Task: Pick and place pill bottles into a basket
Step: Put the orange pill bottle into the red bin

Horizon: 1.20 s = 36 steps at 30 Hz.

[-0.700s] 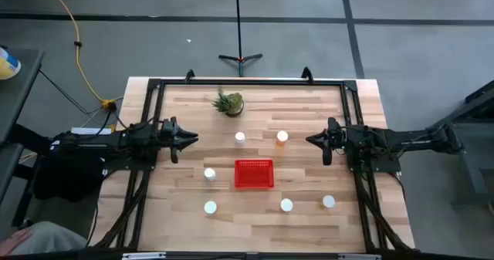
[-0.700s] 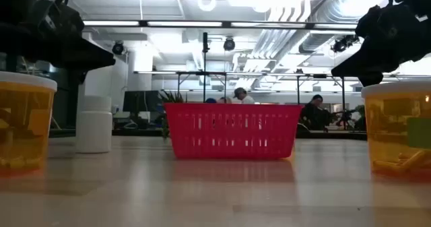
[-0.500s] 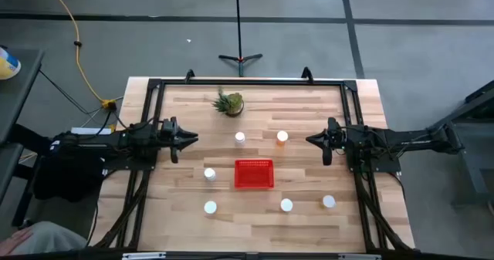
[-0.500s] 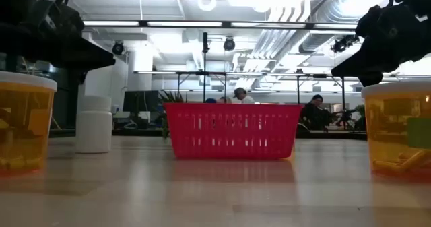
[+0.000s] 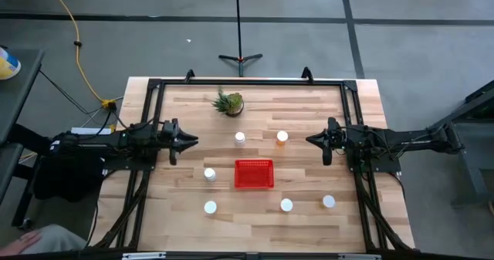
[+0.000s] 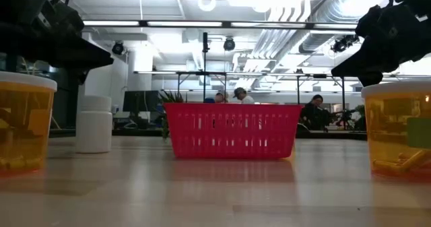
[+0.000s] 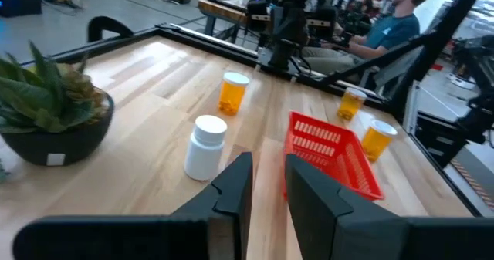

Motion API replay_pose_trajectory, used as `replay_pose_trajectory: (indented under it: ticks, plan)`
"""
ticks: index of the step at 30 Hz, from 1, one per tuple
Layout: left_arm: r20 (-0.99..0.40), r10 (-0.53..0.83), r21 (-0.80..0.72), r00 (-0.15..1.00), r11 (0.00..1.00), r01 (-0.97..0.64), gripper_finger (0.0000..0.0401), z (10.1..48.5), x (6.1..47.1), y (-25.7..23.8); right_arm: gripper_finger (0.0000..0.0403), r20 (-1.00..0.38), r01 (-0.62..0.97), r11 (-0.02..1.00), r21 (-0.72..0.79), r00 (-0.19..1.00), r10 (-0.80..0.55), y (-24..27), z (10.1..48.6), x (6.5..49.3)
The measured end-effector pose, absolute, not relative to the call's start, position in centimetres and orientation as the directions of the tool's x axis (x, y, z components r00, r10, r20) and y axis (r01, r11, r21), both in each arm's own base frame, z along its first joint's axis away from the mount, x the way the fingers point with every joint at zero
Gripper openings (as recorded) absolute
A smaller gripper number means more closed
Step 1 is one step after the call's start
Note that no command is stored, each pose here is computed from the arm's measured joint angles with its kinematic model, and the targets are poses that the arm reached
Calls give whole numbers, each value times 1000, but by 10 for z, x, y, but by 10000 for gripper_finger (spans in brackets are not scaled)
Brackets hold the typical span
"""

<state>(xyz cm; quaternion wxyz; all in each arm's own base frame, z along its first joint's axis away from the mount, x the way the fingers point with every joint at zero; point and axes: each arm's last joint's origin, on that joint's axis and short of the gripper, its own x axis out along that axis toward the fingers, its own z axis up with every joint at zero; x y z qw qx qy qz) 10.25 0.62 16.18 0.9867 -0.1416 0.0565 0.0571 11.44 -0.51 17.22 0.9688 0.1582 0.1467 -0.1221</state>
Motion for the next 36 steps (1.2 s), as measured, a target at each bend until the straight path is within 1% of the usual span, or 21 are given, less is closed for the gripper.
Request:
replay_pose_trajectory:
  ticks: [4,10,16,21,25,27,30,33,36]
  plan:
    - [-128,87,-250,988,961,-117,115,162,103,6,0,-325,283,920,270,926,-190,-5,172,114]
    - [-123,137,-243,983,956,-163,115,162,102,7,0,-323,307,915,263,921,-216,-6,172,114]
    - [-128,163,-239,978,952,-190,115,164,102,8,0,-317,277,933,230,928,-198,-5,173,115]
    - [-119,187,-235,975,949,-211,115,168,101,9,1,-330,262,936,237,927,-176,-5,172,115]
    - [-116,188,-238,975,948,-211,115,169,101,9,7,-360,277,918,283,918,-166,-6,170,113]
    - [-117,188,-244,975,946,-212,115,169,101,9,22,-392,285,909,303,907,-153,-7,175,113]
    - [-117,192,-244,974,945,-215,115,169,101,9,61,-413,310,907,285,894,-175,-11,196,112]
    - [-117,193,-245,974,945,-217,115,169,101,9,112,-431,357,902,243,873,-229,-17,224,114]
    - [-133,193,-242,972,945,-221,115,168,101,9,169,-529,403,898,177,808,-259,-23,239,116]
